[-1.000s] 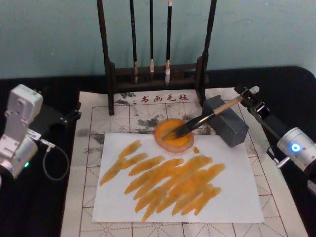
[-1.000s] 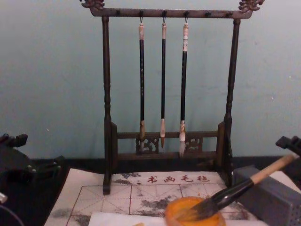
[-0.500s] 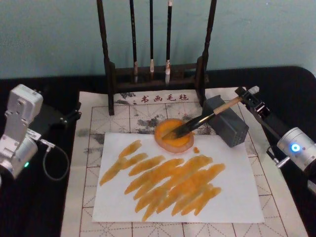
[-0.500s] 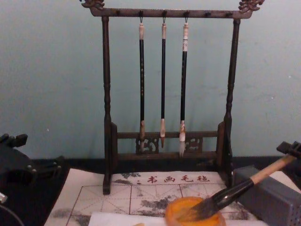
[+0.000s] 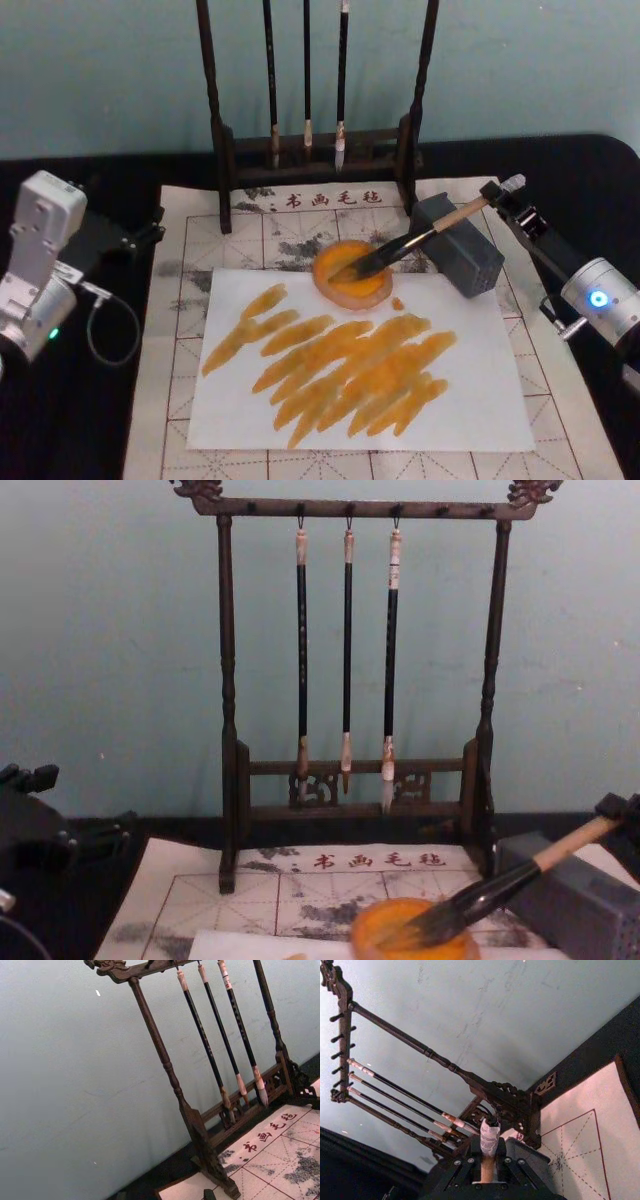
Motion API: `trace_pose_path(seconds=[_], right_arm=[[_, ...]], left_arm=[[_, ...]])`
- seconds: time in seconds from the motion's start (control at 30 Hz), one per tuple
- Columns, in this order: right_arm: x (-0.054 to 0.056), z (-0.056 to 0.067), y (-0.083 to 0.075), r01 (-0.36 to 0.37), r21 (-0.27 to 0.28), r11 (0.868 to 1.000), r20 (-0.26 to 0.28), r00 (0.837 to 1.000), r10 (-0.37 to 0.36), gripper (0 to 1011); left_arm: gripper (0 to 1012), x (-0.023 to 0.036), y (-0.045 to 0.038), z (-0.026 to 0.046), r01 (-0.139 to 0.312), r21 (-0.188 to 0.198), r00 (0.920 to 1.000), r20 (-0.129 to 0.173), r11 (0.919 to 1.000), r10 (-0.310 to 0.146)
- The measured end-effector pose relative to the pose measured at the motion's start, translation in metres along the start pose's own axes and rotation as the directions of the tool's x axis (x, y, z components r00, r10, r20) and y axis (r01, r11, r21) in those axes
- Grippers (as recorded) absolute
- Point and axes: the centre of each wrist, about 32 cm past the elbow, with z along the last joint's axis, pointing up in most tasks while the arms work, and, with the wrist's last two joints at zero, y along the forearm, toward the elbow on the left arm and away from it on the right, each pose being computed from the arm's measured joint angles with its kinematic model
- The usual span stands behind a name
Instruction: Pick up the brush from the inkstone, write on the paper, then place the brush back to its original position.
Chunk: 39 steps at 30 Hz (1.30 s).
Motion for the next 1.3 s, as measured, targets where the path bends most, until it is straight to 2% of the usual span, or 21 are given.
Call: trace_pose_path(seconds=[0.73,1.1,1.3], right_arm=[[0.0001,0.0,-0.0001,0.001,0.0,1.0,0.0,1.0,-0.001,183],[-0.001,0.0055,-0.0021,-0.028,-0.004,1.0,-0.079,0.996,0.027,183],[-0.0032,0.0079,-0.0028,-0.04,0.003,0.999,-0.103,0.994,0.04,183]], left_arm=[[1001,0.0,0.0,0.0,0.0,0.0,1.0,0.0,1.0,0.0],[1001,0.0,0.0,0.0,0.0,0.0,1.0,0.0,1.0,0.0],[1001,0.0,0.0,0.0,0.0,0.0,1.0,0.0,1.0,0.0]])
